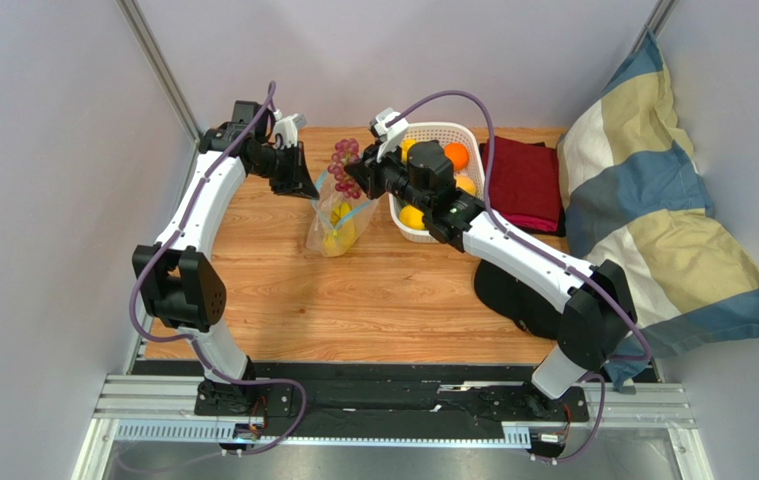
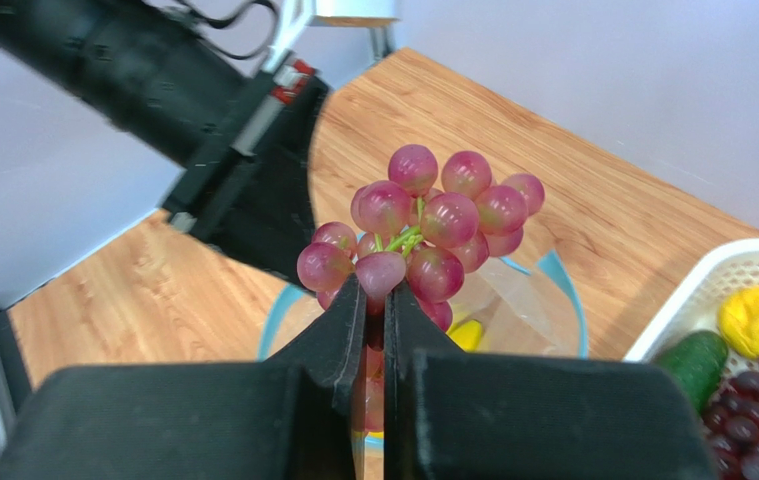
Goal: Place the food in the zip-top bag and seal the zipper
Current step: Place the fake fruit in the zipper food storage bag.
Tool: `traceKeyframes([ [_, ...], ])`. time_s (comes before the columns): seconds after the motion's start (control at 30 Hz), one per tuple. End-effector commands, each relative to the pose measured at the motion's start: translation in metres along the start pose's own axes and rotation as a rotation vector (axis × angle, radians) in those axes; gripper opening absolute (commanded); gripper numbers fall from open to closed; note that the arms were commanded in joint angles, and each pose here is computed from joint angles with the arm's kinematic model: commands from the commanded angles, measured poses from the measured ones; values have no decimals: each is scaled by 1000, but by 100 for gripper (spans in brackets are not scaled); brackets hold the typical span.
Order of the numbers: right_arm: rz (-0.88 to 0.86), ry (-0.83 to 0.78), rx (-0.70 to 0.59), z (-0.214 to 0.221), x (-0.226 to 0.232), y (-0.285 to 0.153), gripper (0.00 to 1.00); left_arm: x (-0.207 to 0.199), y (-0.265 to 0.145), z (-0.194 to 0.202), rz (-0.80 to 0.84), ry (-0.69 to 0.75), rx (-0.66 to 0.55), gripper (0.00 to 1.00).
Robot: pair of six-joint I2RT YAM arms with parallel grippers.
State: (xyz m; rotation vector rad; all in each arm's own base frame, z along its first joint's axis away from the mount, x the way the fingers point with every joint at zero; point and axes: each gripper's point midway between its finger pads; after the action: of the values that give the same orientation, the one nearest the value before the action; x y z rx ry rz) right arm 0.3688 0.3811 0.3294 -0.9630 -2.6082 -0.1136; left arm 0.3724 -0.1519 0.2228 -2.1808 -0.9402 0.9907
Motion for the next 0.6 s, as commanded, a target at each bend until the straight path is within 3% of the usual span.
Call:
traceKeyframes([
  [0.0, 81, 28, -110, -23, -12, 6, 0, -13, -15, -7, 13, 21, -51, 0],
  [0.43, 67, 71, 56, 36, -2, 6, 0, -15, -15, -7, 22, 12, -54, 0],
  [0.53, 75, 70, 99, 40, -3, 10, 11, -15, -16, -8, 25, 14, -55, 0],
  [0.57, 70, 68, 88, 26, 2, 12, 21, -16, -17, -8, 23, 17, -56, 0],
])
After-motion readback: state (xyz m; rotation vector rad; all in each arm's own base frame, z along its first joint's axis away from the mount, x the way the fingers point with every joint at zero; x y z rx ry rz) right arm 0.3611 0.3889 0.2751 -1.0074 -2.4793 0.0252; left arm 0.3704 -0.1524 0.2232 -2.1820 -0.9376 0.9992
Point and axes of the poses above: each gripper's point midway between its finger pads, its own y axis out along the fingers, its own x axis along the line the jaws close on, z = x × y, and after that the axes turned 13 degrees about y, right-handed
